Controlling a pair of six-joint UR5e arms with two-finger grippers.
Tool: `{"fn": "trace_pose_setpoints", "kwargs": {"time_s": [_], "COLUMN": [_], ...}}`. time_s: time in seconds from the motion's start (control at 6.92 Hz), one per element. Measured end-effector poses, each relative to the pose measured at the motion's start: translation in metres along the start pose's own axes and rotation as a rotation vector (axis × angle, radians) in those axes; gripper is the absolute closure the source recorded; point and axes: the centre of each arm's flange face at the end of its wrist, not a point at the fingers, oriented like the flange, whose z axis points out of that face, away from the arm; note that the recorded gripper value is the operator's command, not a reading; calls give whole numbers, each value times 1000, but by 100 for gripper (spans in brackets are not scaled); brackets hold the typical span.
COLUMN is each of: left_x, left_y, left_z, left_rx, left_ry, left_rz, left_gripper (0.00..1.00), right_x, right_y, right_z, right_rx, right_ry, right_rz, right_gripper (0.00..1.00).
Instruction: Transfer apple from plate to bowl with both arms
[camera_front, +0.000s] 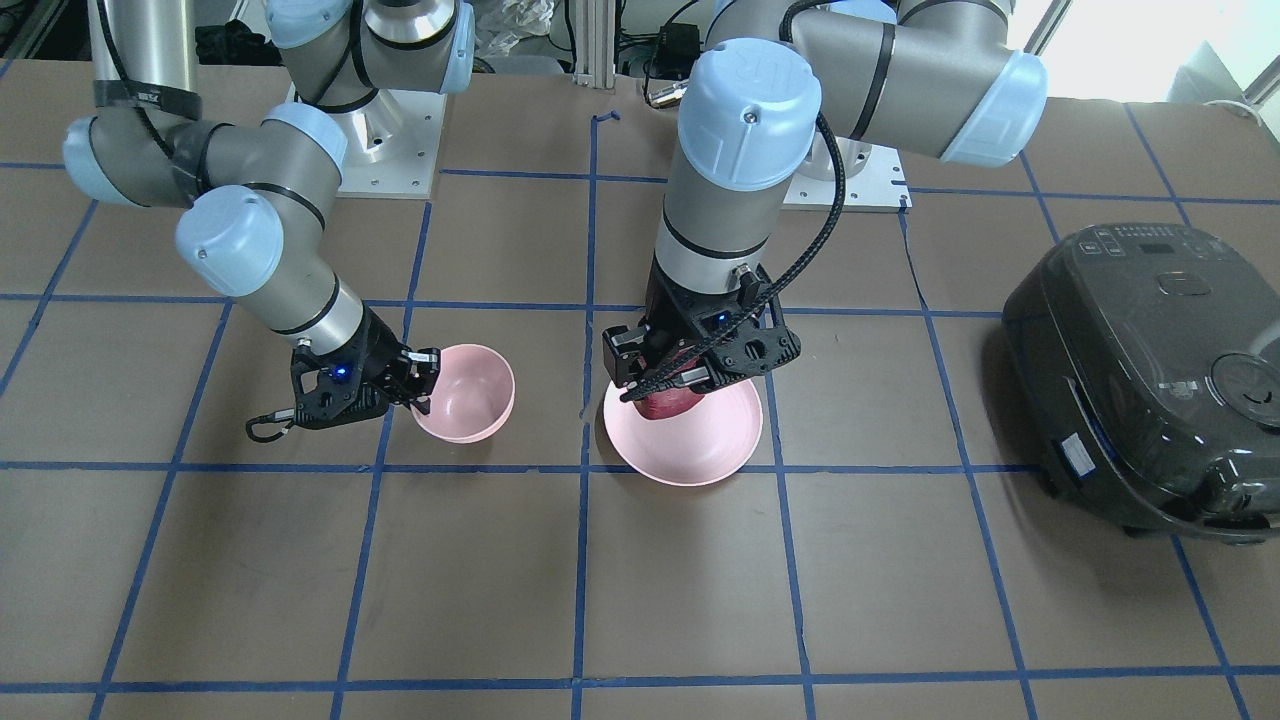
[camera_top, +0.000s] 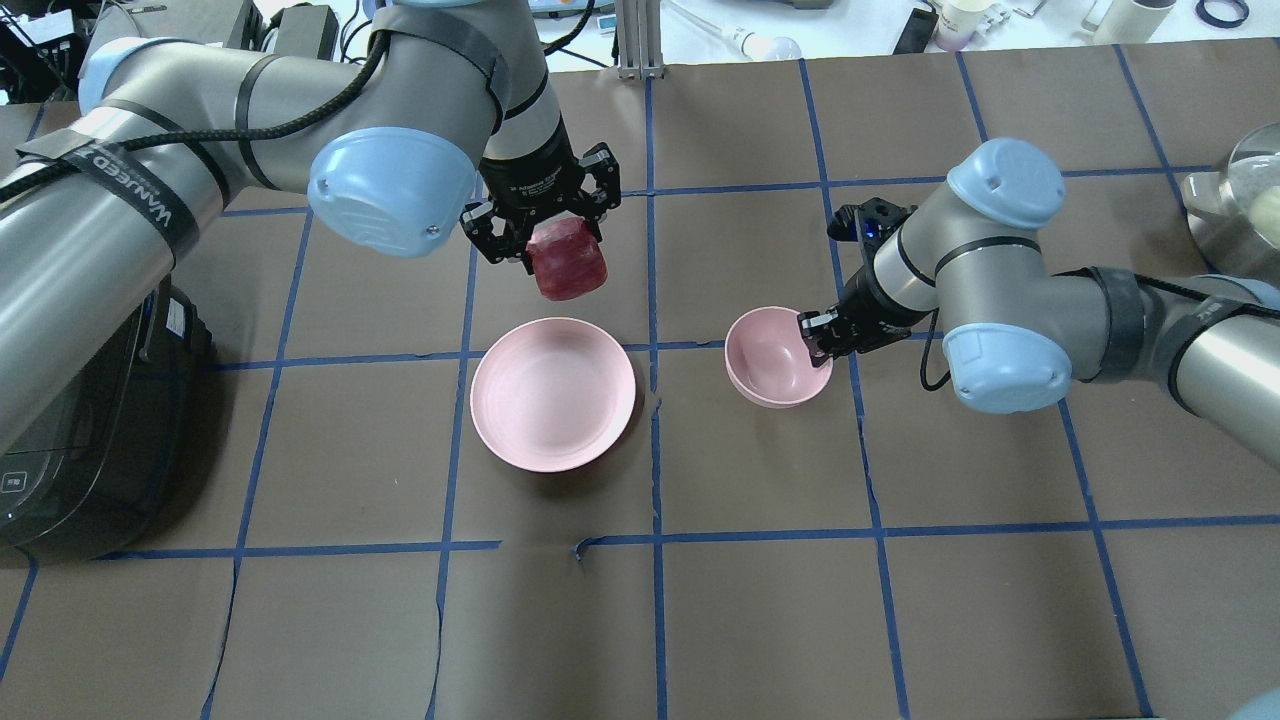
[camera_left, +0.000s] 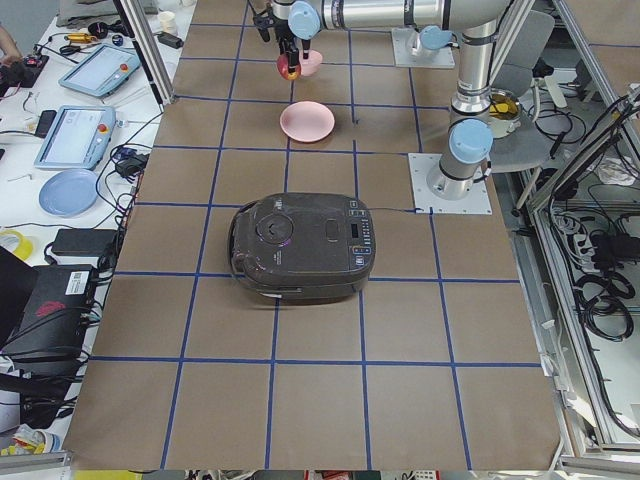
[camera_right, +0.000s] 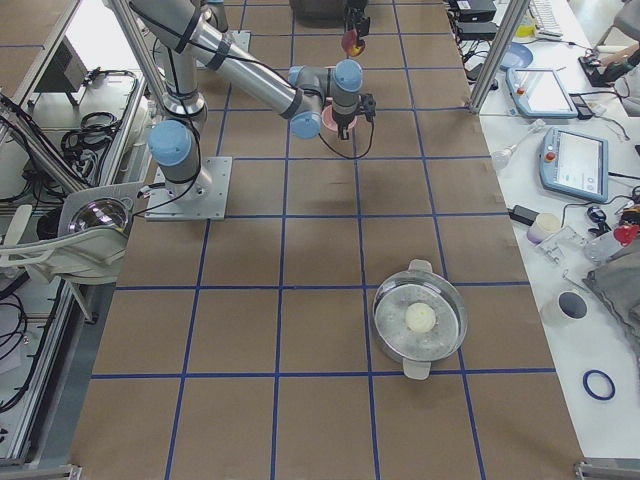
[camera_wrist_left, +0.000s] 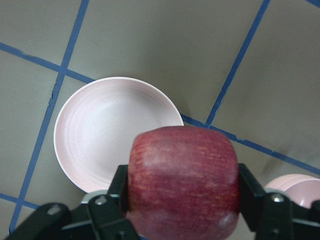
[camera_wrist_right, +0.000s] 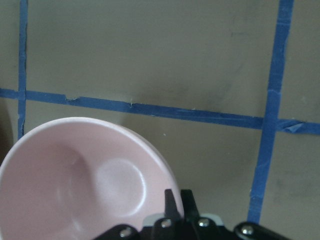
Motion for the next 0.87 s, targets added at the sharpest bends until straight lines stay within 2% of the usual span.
{"fn": "trace_pose_setpoints", "kwargs": {"time_s": [0.14, 0.29, 0.58, 0.72, 0.87], "left_x": [3, 6, 13, 17, 21], "left_y": [0, 3, 9, 12, 16], "left_z": [7, 13, 26, 29, 32], "left_rx": [-7, -14, -28, -31, -40], "left_ry": [-2, -7, -20, -23, -17], "left_rz": [-29, -67, -130, -156, -201], "left_gripper": [100, 100, 100, 100, 100], "right_x": [-1, -2, -2, 2, 11], "right_y": [10, 14, 9, 0, -14], "right_z": [10, 14, 8, -3, -22], "right_rx": [0, -2, 19, 40, 47], "right_ry": [1, 2, 7, 34, 96], "right_rz": [5, 9, 7, 8, 18], "right_gripper": [70, 4, 0, 0, 0]}}
